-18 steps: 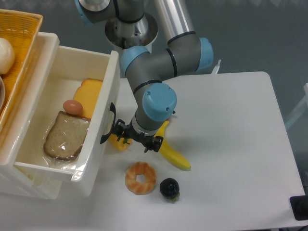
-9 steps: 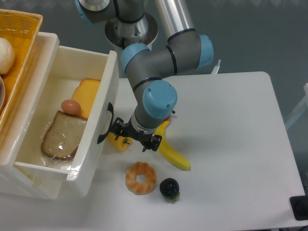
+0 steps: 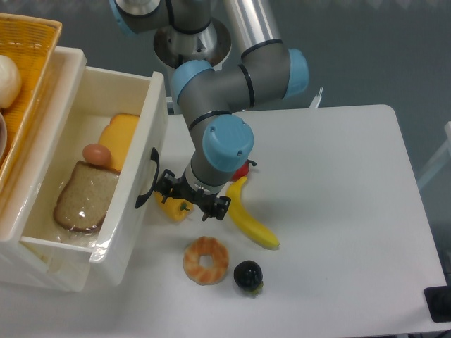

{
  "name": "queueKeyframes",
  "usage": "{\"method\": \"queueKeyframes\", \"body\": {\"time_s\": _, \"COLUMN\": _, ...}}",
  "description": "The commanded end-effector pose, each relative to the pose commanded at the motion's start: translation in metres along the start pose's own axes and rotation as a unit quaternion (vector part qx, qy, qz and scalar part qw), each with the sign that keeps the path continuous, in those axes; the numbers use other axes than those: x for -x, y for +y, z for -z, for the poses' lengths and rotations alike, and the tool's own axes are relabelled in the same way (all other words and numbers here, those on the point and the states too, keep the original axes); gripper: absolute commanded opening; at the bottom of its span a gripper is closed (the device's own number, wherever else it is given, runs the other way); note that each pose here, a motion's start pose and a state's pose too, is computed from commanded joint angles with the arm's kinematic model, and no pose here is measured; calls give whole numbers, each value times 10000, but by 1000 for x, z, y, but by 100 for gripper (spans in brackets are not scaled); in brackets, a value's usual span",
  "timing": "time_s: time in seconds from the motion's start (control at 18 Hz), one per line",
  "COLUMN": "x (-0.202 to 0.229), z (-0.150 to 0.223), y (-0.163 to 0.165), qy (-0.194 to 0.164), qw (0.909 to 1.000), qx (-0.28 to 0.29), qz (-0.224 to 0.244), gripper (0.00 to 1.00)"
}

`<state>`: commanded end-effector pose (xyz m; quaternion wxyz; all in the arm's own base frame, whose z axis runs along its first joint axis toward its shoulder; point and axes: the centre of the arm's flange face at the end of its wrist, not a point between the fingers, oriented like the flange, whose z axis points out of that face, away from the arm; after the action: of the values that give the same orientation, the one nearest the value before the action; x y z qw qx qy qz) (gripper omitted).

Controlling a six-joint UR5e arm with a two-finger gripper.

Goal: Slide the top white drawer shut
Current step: 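Push the open white drawer front into the cabinet with the gripper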

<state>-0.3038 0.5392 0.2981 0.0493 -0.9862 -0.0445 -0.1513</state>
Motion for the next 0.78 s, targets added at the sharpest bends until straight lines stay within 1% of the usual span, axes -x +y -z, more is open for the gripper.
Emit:
{"method": "queueKeyframes", "body": {"time_s": 0.17, "x": -4, "z": 5, "y": -1, "qy": 52, "qw": 9999, "qx": -93, "qz": -4, "gripper": 100}}
{"method": "queueKeyframes", "body": {"time_s": 0.78, "x": -33, "z": 2, "y": -9, "qy": 138, "qw": 9997, "qx": -80, "qz": -161, "gripper": 100}}
